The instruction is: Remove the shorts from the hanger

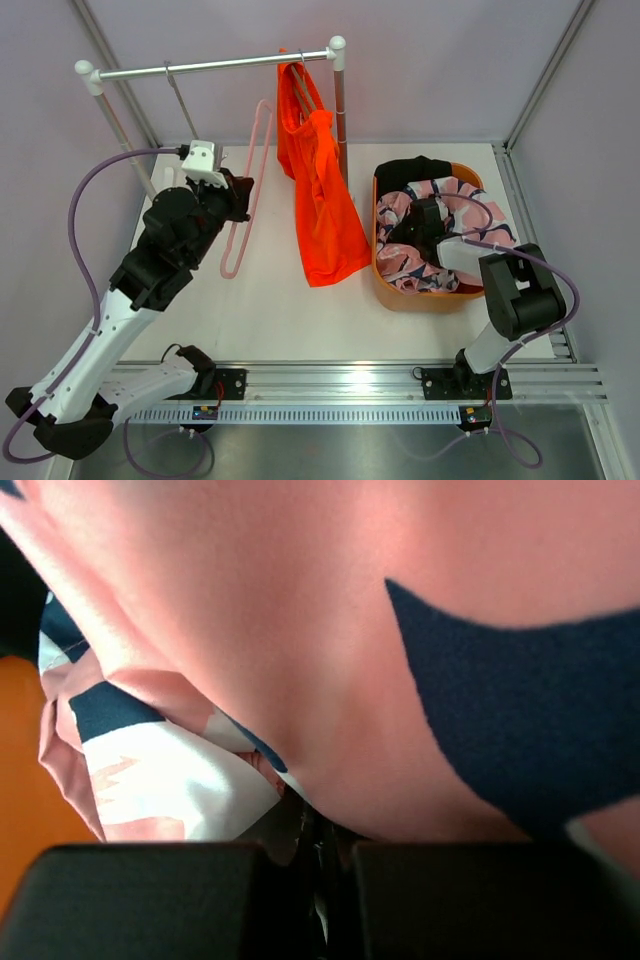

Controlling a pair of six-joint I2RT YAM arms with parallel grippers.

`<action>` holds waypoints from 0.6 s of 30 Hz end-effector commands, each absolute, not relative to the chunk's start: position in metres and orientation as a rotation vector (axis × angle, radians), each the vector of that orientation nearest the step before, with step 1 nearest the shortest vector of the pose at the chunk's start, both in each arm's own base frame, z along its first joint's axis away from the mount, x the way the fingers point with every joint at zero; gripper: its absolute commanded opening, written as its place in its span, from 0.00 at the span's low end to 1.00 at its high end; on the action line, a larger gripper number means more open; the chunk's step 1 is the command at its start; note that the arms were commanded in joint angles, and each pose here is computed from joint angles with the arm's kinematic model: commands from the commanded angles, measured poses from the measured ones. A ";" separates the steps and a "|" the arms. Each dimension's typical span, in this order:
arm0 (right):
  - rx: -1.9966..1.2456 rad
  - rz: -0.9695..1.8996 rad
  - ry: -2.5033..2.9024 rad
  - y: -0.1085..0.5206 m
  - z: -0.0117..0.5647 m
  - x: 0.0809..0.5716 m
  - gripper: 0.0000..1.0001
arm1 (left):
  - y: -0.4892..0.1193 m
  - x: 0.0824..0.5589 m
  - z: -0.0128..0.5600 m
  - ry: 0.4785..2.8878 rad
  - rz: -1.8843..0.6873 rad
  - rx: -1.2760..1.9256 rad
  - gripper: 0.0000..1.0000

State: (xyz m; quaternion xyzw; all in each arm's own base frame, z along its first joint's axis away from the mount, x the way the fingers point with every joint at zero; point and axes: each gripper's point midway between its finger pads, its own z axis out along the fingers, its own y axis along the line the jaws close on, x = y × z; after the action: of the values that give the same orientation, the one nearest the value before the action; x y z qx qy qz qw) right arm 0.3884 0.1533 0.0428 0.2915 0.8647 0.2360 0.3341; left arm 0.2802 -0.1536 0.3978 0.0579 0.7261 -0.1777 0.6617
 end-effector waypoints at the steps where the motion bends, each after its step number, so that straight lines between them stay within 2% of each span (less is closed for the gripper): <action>1: 0.771 0.566 2.303 0.147 0.032 0.372 0.00 | -0.147 0.282 0.422 1.587 -0.387 0.102 0.00; 2: 0.757 0.565 2.284 0.144 0.049 0.370 0.00 | -0.146 0.283 0.419 1.601 -0.377 0.097 0.00; 5: 0.711 0.505 2.224 0.131 0.091 0.363 0.14 | -0.142 0.281 0.422 1.608 -0.365 0.083 0.00; 6: 0.685 0.486 2.206 0.128 0.104 0.361 0.23 | -0.141 0.281 0.423 1.611 -0.362 0.078 0.00; 8: 0.668 0.476 2.140 0.118 0.139 0.353 0.31 | -0.138 0.278 0.426 1.619 -0.357 0.075 0.00; 9: 0.654 0.475 2.113 0.115 0.152 0.351 0.39 | -0.139 0.279 0.425 1.629 -0.355 0.078 0.00; 13: 0.588 0.537 1.978 0.111 0.222 0.339 0.53 | -0.140 0.282 0.425 1.667 -0.336 0.075 0.00; 18: 0.505 0.584 1.903 0.110 0.283 0.321 0.57 | -0.138 0.291 0.418 1.758 -0.271 0.052 0.00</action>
State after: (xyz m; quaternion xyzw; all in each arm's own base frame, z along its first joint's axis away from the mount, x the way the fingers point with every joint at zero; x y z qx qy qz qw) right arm 0.3341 0.1141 0.2614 0.2331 0.7885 0.2566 0.5081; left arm 0.2869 -0.1445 0.4131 0.0425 0.7602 -0.1359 0.6339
